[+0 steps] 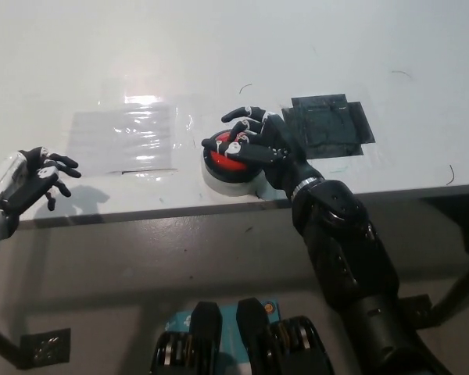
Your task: The robot uses its right hand to make a fist and press the red button kept in the middle of the desk
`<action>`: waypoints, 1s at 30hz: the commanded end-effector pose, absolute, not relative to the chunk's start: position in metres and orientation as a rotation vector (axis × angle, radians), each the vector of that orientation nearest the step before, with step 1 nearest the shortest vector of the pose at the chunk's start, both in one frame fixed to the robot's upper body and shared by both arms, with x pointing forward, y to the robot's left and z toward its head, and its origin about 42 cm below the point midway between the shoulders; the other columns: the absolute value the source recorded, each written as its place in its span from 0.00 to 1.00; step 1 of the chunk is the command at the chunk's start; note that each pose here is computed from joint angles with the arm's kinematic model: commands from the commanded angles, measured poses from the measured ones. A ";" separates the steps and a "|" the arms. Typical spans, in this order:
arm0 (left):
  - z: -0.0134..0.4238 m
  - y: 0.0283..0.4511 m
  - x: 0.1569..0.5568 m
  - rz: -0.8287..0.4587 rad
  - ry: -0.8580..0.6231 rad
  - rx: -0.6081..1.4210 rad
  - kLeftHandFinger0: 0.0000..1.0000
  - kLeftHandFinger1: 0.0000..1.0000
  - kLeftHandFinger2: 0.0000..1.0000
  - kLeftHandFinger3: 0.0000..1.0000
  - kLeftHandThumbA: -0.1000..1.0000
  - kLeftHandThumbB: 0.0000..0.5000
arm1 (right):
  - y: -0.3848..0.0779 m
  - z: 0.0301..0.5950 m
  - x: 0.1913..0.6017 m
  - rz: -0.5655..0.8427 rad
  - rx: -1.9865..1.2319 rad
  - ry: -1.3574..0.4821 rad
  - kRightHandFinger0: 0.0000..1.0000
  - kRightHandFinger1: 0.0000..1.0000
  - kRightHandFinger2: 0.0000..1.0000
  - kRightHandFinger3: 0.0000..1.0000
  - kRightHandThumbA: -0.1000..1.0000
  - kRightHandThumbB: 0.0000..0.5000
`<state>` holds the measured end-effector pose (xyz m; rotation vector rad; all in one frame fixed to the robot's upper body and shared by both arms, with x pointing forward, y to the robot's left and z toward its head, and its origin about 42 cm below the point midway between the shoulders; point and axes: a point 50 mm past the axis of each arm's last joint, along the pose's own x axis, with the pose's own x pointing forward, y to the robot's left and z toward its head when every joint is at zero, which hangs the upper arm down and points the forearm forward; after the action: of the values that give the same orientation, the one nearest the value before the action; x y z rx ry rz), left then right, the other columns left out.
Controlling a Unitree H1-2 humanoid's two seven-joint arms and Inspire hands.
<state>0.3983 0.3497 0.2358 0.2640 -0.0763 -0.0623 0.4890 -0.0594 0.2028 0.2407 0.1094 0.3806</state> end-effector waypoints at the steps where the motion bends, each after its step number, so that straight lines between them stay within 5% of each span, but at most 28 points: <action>1: 0.262 0.358 0.404 -0.061 -0.144 0.304 0.18 0.31 0.44 0.57 0.52 0.00 | -0.068 0.172 0.482 0.351 0.228 0.239 0.00 0.00 0.27 0.41 1.00 0.63; 6: 0.257 0.359 0.402 -0.065 -0.125 0.307 0.20 0.31 0.44 0.59 0.53 0.00 | -0.066 0.174 0.481 0.348 0.223 0.234 0.00 0.00 0.26 0.38 1.00 0.60; 11: 0.253 0.360 0.400 -0.057 -0.120 0.302 0.19 0.31 0.44 0.59 0.54 0.00 | -0.060 0.196 0.486 0.366 0.224 0.161 0.00 0.00 0.30 0.45 1.00 0.55; 13: 0.253 0.359 0.399 -0.060 -0.125 0.302 0.17 0.30 0.42 0.57 0.53 0.00 | -0.060 0.225 0.495 0.380 0.218 0.093 0.00 0.03 0.36 0.47 1.00 0.62; 21: 0.248 0.361 0.397 -0.058 -0.098 0.301 0.20 0.32 0.45 0.59 0.52 0.00 | -0.066 0.315 0.507 0.407 0.252 -0.071 0.00 0.04 0.36 0.44 1.00 0.64; 30: 0.244 0.362 0.394 -0.055 -0.097 0.293 0.18 0.31 0.43 0.57 0.52 0.00 | -0.086 0.351 0.506 0.398 0.234 -0.152 0.00 0.07 0.37 0.40 1.00 0.67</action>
<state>0.3952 0.3513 0.2307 0.2683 -0.0602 -0.0586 0.5051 -0.0853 0.3110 0.2247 -0.0843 0.3737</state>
